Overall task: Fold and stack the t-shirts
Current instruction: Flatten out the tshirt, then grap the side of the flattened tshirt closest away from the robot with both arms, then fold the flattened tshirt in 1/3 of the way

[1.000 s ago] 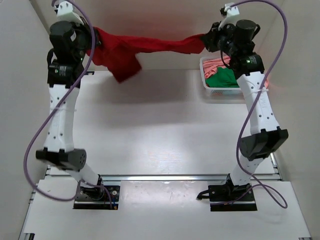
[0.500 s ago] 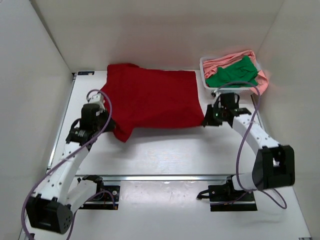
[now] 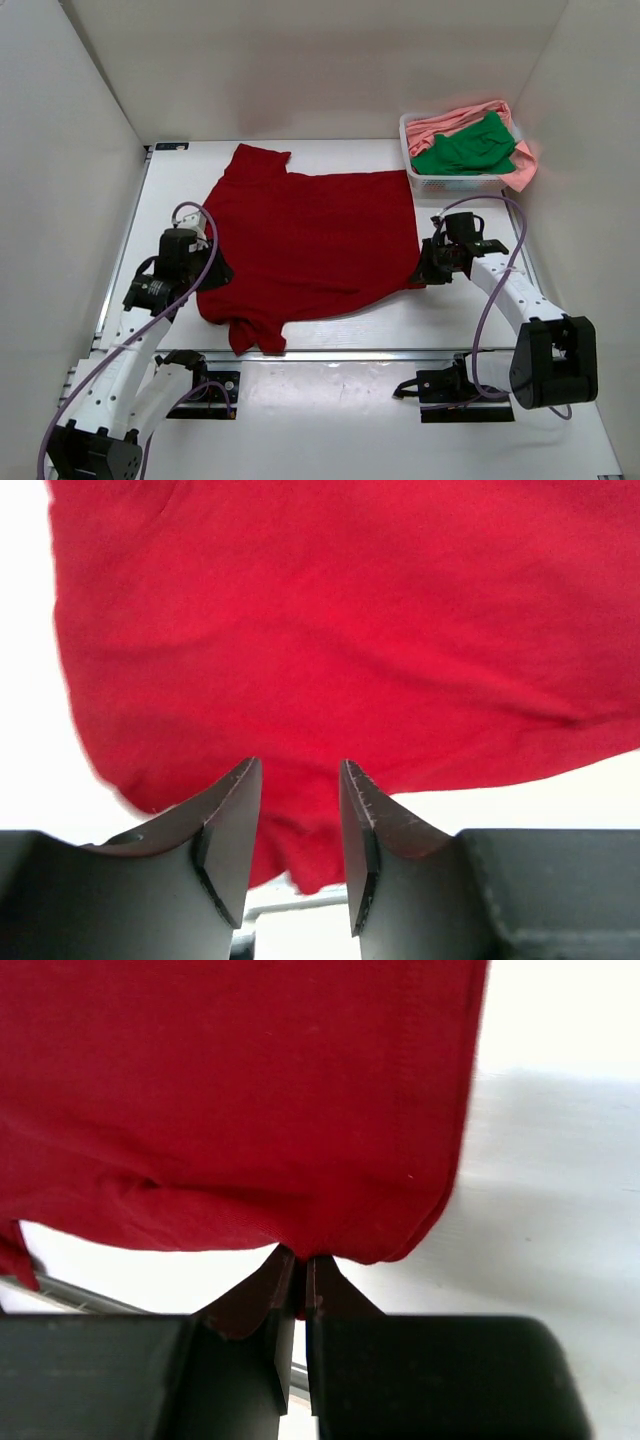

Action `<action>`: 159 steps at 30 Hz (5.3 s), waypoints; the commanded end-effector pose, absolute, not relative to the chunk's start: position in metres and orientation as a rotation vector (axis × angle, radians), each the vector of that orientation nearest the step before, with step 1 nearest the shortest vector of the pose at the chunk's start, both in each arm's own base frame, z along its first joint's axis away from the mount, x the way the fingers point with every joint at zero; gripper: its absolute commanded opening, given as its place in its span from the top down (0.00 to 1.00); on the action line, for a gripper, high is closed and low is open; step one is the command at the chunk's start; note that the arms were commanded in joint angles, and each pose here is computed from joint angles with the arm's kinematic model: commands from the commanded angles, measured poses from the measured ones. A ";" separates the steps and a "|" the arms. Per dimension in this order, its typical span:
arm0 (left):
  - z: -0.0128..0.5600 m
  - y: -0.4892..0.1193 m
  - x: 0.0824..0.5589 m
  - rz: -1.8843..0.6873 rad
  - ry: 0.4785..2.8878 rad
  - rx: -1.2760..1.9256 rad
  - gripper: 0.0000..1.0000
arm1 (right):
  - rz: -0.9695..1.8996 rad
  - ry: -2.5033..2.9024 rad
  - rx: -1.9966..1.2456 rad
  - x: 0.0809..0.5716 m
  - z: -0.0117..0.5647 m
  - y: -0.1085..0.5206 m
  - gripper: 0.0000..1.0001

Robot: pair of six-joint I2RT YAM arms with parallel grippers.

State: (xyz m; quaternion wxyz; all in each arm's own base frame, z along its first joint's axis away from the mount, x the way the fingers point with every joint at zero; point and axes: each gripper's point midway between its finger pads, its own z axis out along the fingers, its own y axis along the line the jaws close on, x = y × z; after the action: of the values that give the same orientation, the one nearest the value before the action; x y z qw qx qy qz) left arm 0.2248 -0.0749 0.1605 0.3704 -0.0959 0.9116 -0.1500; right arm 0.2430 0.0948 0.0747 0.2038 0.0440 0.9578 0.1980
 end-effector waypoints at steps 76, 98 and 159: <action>0.123 -0.069 0.111 -0.089 2.903 -0.480 1.00 | 0.696 2.842 0.389 0.159 0.071 0.101 1.00; 0.154 -0.048 0.209 -0.013 2.741 -0.513 1.00 | 0.647 2.935 0.459 0.193 0.069 0.073 1.00; 0.124 -0.015 0.347 0.114 2.653 -0.804 0.73 | 0.471 2.680 0.364 0.327 0.084 0.056 0.52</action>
State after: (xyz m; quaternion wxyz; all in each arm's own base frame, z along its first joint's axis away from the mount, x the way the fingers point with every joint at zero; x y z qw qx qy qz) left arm 0.3728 0.0025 0.1244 0.1814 -0.2994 0.9356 0.0466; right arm 0.3275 0.0480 0.0739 0.1607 0.1459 0.9625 0.1629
